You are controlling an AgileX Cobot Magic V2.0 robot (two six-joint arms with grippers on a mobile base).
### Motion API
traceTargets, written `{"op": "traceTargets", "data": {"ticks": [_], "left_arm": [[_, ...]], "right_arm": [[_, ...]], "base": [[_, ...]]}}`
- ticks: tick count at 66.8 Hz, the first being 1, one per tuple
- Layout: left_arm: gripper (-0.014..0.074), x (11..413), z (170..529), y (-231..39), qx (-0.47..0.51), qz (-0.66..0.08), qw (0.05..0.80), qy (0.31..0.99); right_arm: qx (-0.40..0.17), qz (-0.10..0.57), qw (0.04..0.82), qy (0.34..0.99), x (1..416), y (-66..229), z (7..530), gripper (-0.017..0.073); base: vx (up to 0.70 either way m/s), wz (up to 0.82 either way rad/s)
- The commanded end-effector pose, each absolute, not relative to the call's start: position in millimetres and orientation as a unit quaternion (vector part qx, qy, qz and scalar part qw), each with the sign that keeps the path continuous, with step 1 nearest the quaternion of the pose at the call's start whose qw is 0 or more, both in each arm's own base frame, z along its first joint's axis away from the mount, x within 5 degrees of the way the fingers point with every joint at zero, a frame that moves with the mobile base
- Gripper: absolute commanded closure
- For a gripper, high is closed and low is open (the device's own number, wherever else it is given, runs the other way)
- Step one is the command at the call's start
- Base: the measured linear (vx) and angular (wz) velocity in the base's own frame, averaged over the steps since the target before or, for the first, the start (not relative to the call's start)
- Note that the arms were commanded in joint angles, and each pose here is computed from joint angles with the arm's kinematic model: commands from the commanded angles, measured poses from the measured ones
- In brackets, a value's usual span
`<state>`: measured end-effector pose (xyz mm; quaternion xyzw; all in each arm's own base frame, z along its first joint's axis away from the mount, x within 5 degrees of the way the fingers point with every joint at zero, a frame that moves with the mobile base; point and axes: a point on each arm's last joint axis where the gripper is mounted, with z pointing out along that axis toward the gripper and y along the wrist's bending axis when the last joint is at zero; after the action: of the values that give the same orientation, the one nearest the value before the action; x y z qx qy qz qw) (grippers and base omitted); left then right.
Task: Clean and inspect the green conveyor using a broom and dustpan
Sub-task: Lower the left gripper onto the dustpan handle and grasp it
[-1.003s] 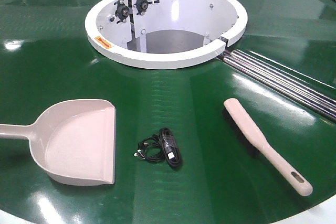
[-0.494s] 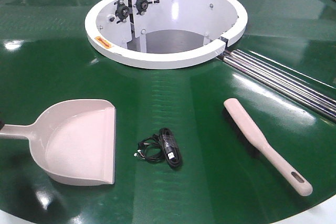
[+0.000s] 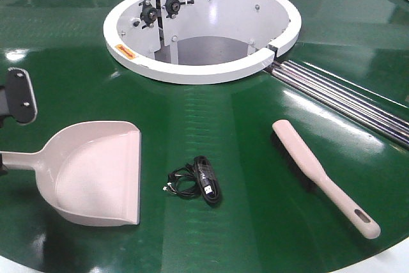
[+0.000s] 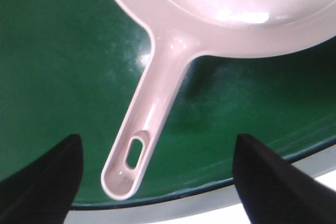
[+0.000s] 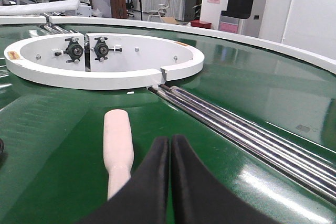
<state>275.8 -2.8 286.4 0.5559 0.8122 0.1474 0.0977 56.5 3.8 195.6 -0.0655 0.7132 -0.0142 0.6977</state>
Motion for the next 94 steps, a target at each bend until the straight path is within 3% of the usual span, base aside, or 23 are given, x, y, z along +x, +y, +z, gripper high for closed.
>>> {"op": "traceTargets", "data": {"ticks": [1,31,72,82,94], "left_arm": [[0.0050,283,294,-2,0.573,0.172,0.106,0.794],[0.0050,307,259,-4,0.632,0.162,0.068,0.755],[0.0060,329,231,-7,0.648,0.162,0.083,0.739],[0.0143,330,224,-7,0.650,0.152,0.069,0.741],[0.0336,330,222,-7,0.651,0.150,0.065,0.742]], "right_arm": [[-0.064,-0.016,0.727,0.683,56,4,202,0.0568],[-0.064,-0.017,0.727,0.683,56,4,202,0.0568],[-0.064,-0.017,0.727,0.683,56,4,202,0.0568],[-0.064,-0.017,0.727,0.683,56,4,202,0.0568],[-0.064,-0.017,0.727,0.683,56,4,202,0.0568]], "base": [[0.00,0.00],[0.00,0.00],[0.00,0.00],[0.00,0.00],[0.00,0.00]]}}
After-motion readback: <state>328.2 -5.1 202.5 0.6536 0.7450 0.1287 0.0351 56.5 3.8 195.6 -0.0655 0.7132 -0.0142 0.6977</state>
